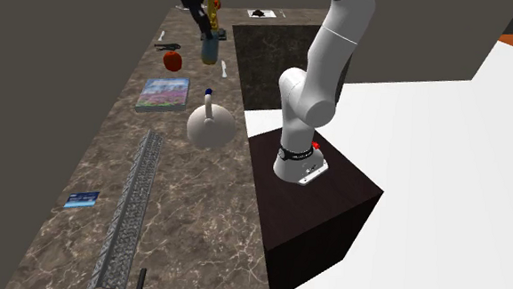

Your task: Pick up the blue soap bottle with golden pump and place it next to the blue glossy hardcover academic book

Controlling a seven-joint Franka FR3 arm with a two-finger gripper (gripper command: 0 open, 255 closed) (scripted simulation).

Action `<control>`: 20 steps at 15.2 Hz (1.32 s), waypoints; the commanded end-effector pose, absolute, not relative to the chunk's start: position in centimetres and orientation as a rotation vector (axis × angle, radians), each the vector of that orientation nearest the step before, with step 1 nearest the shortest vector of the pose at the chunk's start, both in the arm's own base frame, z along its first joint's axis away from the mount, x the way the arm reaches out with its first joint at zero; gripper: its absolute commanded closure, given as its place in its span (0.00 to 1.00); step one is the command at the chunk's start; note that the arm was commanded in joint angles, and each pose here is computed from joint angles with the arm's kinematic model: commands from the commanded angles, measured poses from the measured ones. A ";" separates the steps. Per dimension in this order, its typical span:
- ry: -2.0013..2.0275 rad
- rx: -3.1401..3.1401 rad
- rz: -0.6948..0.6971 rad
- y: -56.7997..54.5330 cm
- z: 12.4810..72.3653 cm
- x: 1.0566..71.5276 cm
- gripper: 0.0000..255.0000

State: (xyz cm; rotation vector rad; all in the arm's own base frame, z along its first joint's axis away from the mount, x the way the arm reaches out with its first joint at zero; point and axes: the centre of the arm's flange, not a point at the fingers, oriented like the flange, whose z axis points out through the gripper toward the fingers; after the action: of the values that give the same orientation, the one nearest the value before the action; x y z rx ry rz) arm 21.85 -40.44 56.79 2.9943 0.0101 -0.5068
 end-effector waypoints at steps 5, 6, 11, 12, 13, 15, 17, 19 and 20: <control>0.010 2.994 -0.506 -40.5 53.7 21.9 1.00; 0.010 2.994 -0.506 -40.5 53.2 21.9 1.00; 0.010 2.994 -0.506 -40.5 50.5 21.9 1.00; 0.010 2.994 -0.506 -40.5 50.0 21.9 1.00; 0.010 2.994 -0.506 -40.5 49.5 21.9 1.00; 0.010 2.994 -0.506 -40.5 48.4 21.9 1.00; 0.010 2.994 -0.506 -40.5 47.4 21.9 1.00; 0.010 2.994 -0.506 -40.5 46.3 21.9 1.00; 0.010 2.994 -0.506 -40.5 45.8 21.9 1.00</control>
State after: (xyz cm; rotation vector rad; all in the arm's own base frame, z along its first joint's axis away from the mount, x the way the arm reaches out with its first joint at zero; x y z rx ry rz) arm 21.93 -40.65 46.38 2.9942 0.0100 -0.5071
